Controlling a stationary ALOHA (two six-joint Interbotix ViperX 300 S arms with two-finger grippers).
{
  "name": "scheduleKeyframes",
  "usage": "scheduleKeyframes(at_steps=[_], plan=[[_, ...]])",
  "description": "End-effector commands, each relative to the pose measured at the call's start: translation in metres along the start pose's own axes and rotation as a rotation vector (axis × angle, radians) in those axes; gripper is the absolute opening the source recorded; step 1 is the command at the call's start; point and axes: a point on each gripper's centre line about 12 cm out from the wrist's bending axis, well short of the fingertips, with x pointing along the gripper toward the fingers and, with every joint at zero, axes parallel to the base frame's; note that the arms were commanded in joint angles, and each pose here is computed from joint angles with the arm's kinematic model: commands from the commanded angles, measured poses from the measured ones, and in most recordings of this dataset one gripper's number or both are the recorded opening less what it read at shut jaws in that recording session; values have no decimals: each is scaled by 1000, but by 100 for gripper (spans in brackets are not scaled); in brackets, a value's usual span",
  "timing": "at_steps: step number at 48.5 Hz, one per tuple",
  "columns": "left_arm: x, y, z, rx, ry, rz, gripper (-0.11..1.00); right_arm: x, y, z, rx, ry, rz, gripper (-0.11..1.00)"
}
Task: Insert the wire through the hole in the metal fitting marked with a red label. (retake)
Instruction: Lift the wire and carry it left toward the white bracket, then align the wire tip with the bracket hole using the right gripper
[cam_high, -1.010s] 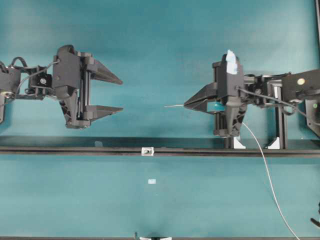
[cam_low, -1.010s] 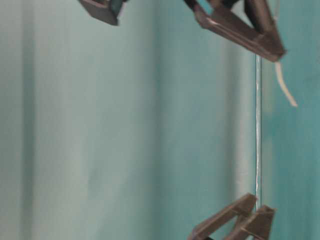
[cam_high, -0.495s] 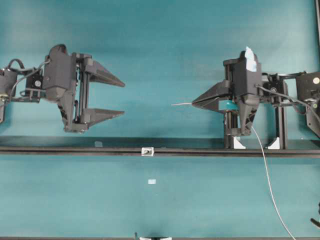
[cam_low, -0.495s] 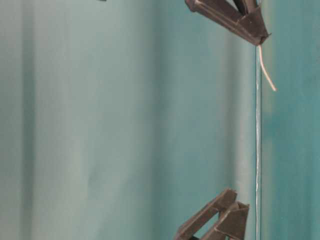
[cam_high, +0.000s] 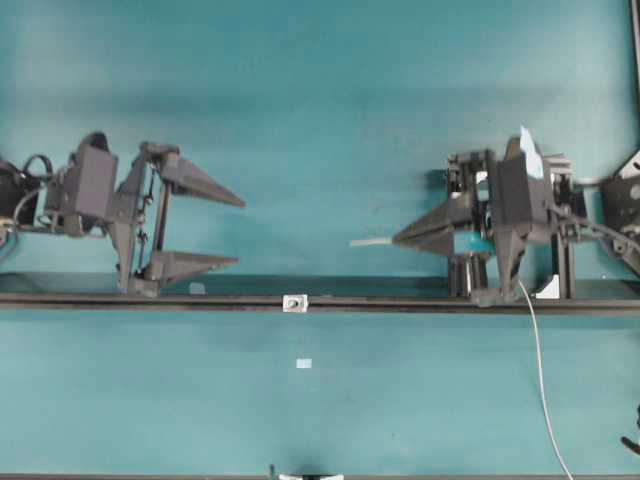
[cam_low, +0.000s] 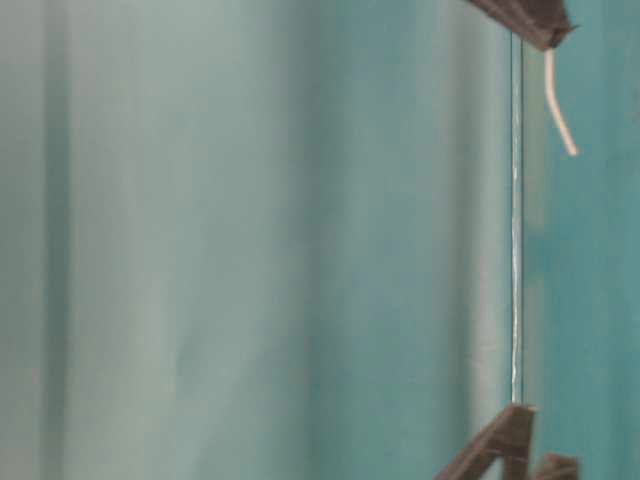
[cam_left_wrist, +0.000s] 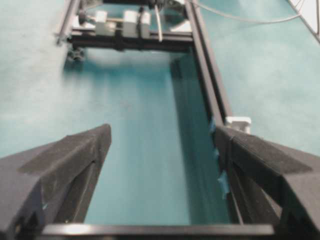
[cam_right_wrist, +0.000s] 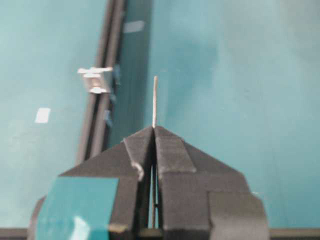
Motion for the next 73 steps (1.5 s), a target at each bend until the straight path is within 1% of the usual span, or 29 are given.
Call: scheduleKeyframes(at_steps=[1, 6, 15, 21, 27, 31, 40, 52, 62, 73], plan=[[7, -5, 0, 3, -24, -13, 54, 5, 6, -1, 3, -46, 1, 3], [13, -9, -6, 8, -12, -28, 54, 10, 11, -8, -15, -70, -22, 3], [20, -19, -13, 17, -13, -56, 54, 16, 28, -22, -47, -95, -42, 3], [21, -26, -18, 21, -35, -77, 54, 19, 39, -31, -50, -101, -34, 3], [25, -32, -25, 22, -43, -93, 54, 25, 52, -38, -64, -120, -11, 3], [30, -36, -29, 23, -40, -102, 54, 30, 56, -42, -56, -126, -20, 3], [45, -44, -39, 25, -30, -118, 54, 43, 57, -53, -40, -131, -66, 3], [51, -45, -51, 26, -14, -121, 54, 51, 57, -64, -48, -122, -84, 3], [50, -46, -54, 18, -18, -124, 54, 54, 56, -72, -70, -141, -89, 3], [51, -46, -53, 15, -21, -125, 54, 57, 54, -74, -70, -156, -102, 3]])
